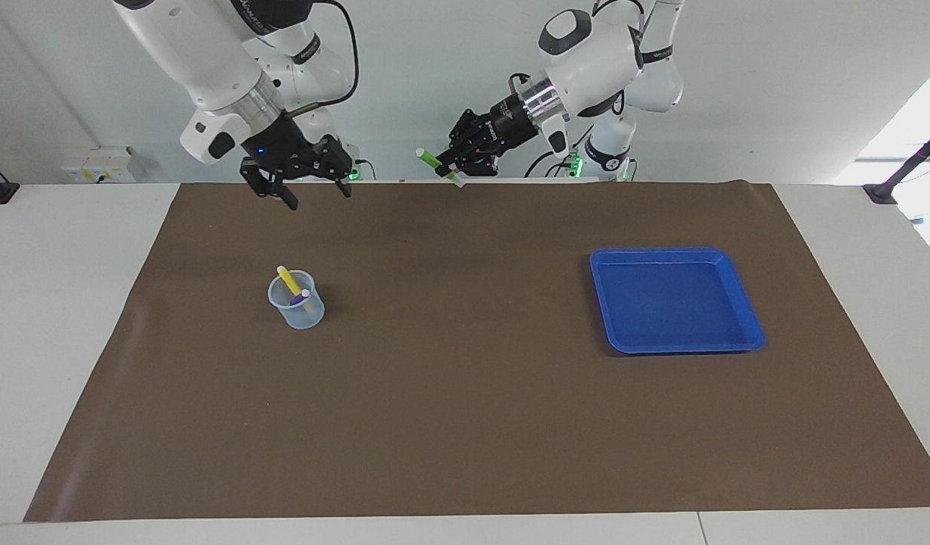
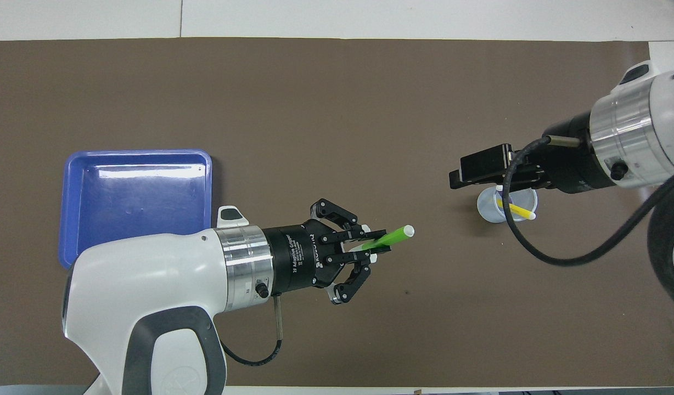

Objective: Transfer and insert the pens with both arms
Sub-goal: 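Close the right gripper on the green pen and open the left gripper, then carry the green pen to the cup with the right gripper while the left gripper returns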

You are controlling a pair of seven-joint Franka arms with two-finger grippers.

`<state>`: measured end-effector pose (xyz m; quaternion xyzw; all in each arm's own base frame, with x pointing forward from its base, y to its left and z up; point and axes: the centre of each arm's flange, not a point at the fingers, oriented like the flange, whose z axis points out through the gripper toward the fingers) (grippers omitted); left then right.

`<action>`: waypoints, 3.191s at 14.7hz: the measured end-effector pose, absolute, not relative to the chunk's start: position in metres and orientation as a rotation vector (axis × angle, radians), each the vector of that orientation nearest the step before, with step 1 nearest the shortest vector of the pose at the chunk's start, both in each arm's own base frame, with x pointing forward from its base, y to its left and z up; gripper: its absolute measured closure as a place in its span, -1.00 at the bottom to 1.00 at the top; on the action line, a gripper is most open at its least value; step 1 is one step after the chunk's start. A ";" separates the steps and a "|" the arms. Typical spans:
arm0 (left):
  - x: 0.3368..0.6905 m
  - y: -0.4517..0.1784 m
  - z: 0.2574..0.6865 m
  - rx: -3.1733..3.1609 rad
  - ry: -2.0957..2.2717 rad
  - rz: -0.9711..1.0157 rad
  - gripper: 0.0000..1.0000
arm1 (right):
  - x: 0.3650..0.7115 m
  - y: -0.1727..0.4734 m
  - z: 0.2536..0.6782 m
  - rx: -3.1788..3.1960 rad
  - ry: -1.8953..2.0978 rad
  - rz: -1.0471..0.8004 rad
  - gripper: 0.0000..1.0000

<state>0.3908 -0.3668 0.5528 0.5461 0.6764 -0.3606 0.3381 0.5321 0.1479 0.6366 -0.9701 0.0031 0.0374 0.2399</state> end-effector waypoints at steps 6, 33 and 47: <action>0.392 -0.363 0.552 1.379 1.769 -0.972 0.66 | 0.515 0.212 0.642 -2.595 -0.013 0.129 -1.00; 0.392 -0.358 0.548 1.339 1.784 -0.984 0.66 | 0.488 0.244 0.633 -2.626 -0.067 0.210 0.65; 0.412 -0.323 0.536 1.258 1.848 -0.936 -1.00 | 0.506 0.158 0.566 -2.988 -0.303 -0.090 0.65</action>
